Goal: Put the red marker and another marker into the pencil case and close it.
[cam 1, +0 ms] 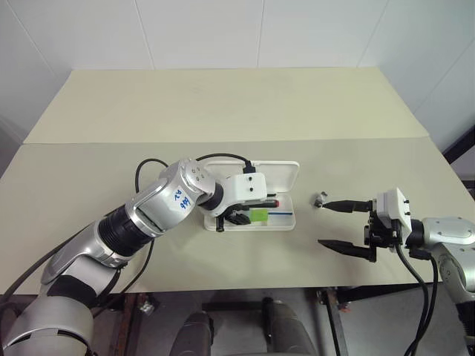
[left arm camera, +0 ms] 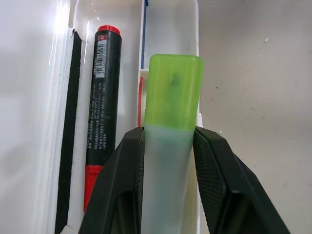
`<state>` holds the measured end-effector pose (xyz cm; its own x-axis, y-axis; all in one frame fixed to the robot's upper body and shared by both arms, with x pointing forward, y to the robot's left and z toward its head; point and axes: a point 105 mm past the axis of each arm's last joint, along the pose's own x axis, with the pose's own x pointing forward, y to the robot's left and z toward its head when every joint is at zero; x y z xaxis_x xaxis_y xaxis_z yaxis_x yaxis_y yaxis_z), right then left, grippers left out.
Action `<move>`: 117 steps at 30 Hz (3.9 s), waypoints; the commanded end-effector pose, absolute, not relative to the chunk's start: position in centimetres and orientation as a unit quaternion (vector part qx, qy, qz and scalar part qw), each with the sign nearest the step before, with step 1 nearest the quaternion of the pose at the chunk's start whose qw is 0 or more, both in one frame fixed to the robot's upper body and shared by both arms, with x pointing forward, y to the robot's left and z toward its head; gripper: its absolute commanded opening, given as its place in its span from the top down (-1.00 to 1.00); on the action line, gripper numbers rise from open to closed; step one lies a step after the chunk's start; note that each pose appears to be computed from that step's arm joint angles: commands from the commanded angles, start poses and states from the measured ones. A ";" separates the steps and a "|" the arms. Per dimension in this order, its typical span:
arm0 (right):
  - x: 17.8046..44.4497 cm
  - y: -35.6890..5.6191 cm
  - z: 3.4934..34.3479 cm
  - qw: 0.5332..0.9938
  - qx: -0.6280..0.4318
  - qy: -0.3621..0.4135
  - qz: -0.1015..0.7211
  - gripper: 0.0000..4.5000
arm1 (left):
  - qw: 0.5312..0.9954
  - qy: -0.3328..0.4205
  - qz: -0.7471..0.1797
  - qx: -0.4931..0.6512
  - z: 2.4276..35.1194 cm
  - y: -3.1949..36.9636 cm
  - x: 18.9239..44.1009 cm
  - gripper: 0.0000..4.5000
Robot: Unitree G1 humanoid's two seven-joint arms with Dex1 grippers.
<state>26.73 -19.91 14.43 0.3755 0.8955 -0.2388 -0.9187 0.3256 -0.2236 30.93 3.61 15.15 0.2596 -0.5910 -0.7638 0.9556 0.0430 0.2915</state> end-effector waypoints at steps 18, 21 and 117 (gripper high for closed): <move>26.5 -20.1 15.8 0.821 -0.175 0.012 0.544 -1.00 | 0.656 0.174 -0.575 0.457 17.5 2.4 29.6 0.47; 26.5 -20.2 15.8 0.821 -0.174 0.013 0.543 -1.00 | 0.656 0.173 -0.577 0.455 17.6 2.3 29.4 0.47; 25.6 -20.6 15.4 0.836 -0.169 0.028 0.521 -1.00 | 0.623 0.180 -0.552 0.524 15.5 4.9 32.3 -0.99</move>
